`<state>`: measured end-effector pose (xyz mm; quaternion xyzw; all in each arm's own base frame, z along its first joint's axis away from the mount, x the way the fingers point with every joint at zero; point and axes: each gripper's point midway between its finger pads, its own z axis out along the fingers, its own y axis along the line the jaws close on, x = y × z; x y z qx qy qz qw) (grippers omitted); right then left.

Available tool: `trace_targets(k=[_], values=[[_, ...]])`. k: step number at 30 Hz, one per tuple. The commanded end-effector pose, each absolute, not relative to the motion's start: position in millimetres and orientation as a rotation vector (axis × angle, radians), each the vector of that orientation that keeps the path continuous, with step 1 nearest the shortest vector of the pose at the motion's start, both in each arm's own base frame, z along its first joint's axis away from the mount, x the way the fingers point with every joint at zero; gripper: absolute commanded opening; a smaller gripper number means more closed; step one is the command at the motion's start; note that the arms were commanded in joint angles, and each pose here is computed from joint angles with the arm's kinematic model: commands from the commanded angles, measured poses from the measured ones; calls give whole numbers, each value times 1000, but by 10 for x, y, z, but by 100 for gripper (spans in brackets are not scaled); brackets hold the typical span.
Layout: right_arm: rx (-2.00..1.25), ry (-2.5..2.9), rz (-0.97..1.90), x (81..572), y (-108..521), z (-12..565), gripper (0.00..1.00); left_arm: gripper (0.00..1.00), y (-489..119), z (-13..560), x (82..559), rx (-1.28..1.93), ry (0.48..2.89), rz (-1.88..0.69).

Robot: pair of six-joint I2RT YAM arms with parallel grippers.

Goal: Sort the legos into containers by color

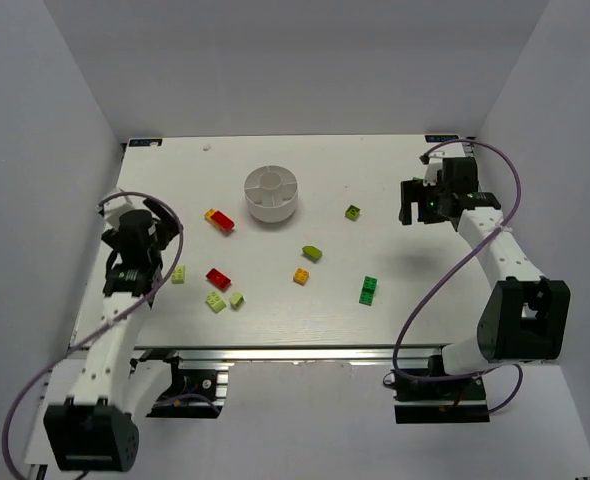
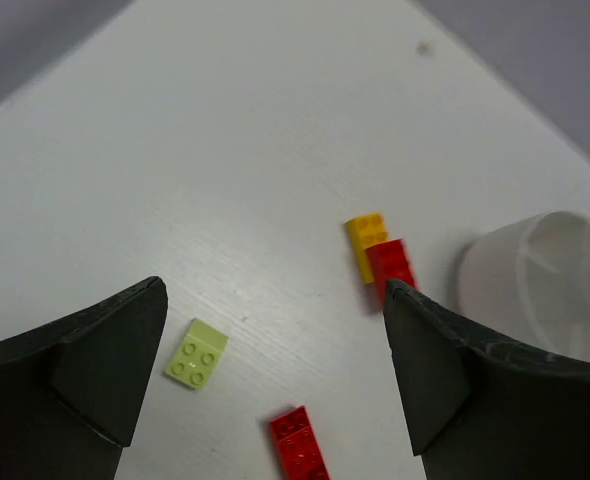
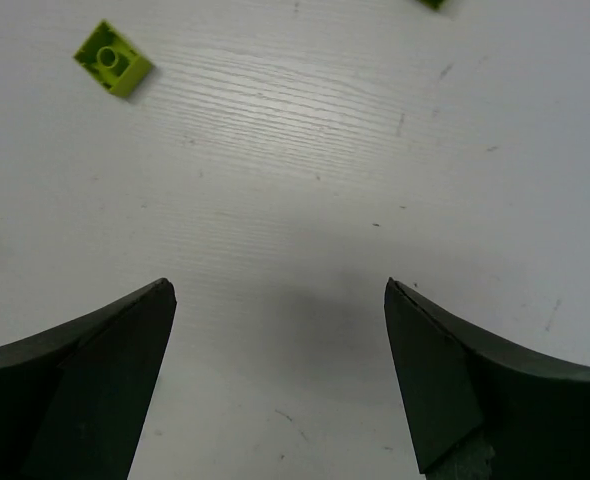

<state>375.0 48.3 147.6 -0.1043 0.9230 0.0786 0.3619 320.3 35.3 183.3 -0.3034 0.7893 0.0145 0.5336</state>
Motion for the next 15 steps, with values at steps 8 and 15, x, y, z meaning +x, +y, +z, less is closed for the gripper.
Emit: trace_targets(k=[8,15], values=[[-346,2150,165,3609,473,2067,89,98,269,2549,2865,-667,1711,-98],[-713,2034,309,3277,792,2124,90,98,185,2532,2794,-652,1721,-151]])
